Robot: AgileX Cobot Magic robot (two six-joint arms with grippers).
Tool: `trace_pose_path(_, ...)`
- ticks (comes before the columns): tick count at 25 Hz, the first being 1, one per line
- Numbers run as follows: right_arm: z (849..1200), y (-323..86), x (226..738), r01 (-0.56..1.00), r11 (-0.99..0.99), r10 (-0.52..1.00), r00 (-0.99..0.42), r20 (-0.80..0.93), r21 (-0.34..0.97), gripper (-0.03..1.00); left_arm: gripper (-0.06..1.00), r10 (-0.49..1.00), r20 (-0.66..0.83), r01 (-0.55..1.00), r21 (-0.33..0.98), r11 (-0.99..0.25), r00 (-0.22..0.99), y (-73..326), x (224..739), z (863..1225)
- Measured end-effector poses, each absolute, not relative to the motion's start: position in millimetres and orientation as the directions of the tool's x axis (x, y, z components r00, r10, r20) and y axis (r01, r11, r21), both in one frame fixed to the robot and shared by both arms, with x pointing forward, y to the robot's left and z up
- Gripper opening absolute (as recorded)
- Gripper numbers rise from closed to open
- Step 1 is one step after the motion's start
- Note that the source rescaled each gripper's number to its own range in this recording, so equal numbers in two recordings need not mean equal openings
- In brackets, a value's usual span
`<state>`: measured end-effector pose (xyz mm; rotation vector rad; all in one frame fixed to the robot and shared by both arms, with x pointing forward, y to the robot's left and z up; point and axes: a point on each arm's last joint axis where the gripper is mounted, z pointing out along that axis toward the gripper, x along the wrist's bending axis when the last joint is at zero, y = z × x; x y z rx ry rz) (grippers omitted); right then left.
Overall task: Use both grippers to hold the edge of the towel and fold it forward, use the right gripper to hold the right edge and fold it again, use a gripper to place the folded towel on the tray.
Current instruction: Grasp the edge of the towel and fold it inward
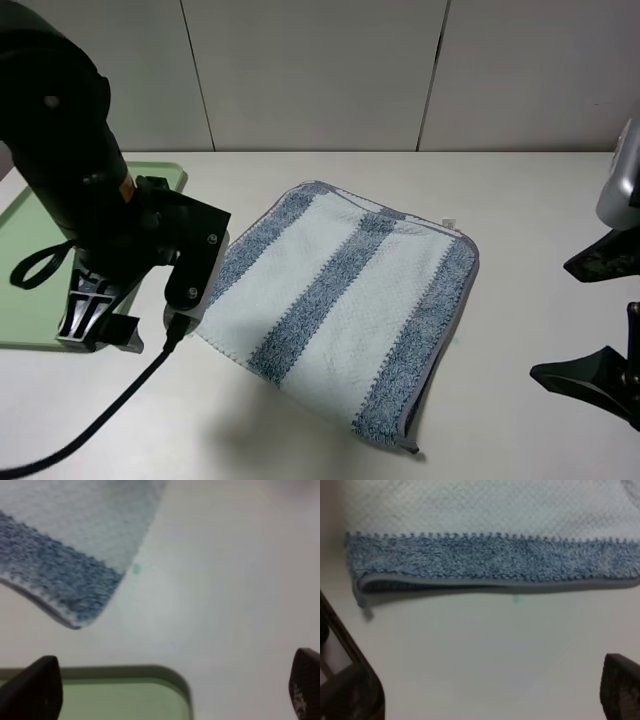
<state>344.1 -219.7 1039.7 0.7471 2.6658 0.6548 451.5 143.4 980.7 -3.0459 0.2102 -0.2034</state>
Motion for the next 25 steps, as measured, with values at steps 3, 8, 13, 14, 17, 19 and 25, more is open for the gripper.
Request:
trace_pose_path(3, 1035.7, -217.4, 347.5, 0.405, 0.783, 0.526, -0.836, -0.157, 0.472, 1.0, 0.87, -0.195, 0.15, -0.185, -0.073, -0.98, 0.969, 142.4, 463.1, 970.7)
trace_pose_path(8, 1020.8, -207.3, 362.8, 0.42, 0.809, 0.51, -0.849, -0.135, 0.412, 1.0, 0.77, -0.269, 0.167, -0.263, -0.058, -0.963, 0.949, 134.2, 473.1, 953.2)
trace_pose_path(13, 999.9, -194.3, 380.2, 0.437, 0.825, 0.499, -0.861, -0.098, 0.357, 1.0, 0.71, -0.268, 0.219, -0.268, -0.027, -0.963, 0.938, 130.0, 480.9, 947.6)
trace_pose_path(14, 995.0, -191.7, 383.3, 0.441, 0.829, 0.496, -0.864, -0.087, 0.344, 1.0, 0.71, -0.267, 0.231, -0.27, -0.021, -0.963, 0.936, 129.1, 481.7, 947.9)
trace_pose_path(17, 982.7, -185.5, 389.4, 0.446, 0.84, 0.485, -0.873, -0.06, 0.309, 1.0, 0.7, -0.229, 0.24, -0.235, -0.003, -0.972, 0.943, 128.1, 482.4, 948.1)
trace_pose_path(19, 978.0, -179.1, 389.9, 0.427, 0.851, 0.464, -0.884, -0.057, 0.305, 1.0, 0.7, -0.177, 0.242, -0.187, 0.017, -0.982, 0.954, 127.4, 482.4, 948.1)
trace_pose_path(25, 972.3, -154.3, 376.5, 0.335, 0.887, 0.369, -0.928, -0.052, 0.317, 1.0, 0.7, -0.095, 0.269, -0.118, 0.073, -0.99, 0.959, 123.8, 484.6, 949.0)
